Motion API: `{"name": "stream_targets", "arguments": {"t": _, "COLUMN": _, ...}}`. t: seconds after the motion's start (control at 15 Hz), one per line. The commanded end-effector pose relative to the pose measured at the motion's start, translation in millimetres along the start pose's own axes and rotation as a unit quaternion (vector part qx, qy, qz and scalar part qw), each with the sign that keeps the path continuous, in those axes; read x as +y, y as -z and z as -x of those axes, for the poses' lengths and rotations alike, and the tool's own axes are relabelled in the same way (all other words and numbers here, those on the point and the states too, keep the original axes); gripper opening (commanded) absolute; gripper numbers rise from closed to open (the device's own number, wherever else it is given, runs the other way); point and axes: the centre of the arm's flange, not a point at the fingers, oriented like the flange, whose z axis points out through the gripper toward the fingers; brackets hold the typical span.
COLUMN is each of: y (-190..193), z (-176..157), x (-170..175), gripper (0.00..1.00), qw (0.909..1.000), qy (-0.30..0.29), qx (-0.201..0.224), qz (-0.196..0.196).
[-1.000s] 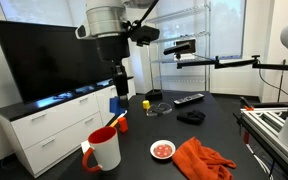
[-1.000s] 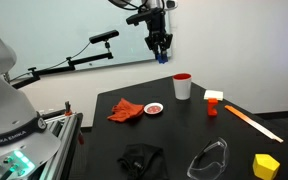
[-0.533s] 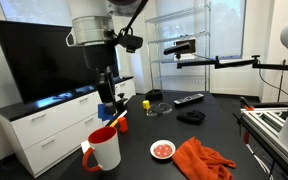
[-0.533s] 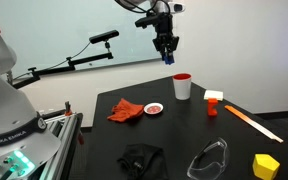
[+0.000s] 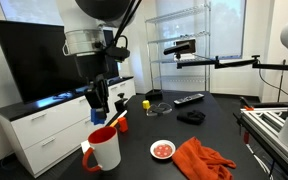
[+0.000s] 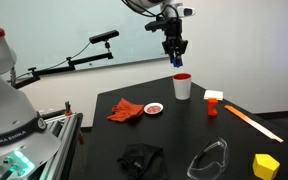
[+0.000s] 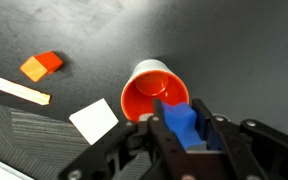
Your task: Put the blue block inside the mug.
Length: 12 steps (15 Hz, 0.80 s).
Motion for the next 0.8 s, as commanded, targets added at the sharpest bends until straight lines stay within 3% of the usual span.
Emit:
{"name": "stream_targets", "arguments": {"t": 0.0, "y": 4.6, "z": -17.8, "x": 7.1, "gripper": 0.09, "qw": 0.9998, "qy": -0.02, "qx": 0.002, "qz": 0.004}}
{"name": "stream_targets", "arguments": {"t": 0.53, "y": -10.0, "z": -29.4, "x": 16.1, "gripper": 0.09, "qw": 0.9993, "qy": -0.036, "qx": -0.003, "qz": 0.004}}
{"name": "stream_targets", "arguments": {"t": 0.6, "y": -10.3, "z": -30.1, "x": 16.6, "gripper": 0.55, "qw": 0.9993, "qy": -0.037, "qx": -0.007, "qz": 0.003}}
{"name": "stream_targets", "arguments": {"t": 0.73, "y": -10.5, "z": -30.5, "x": 17.4, "gripper": 0.65, "qw": 0.9993, "qy": -0.038, "qx": -0.007, "qz": 0.003}}
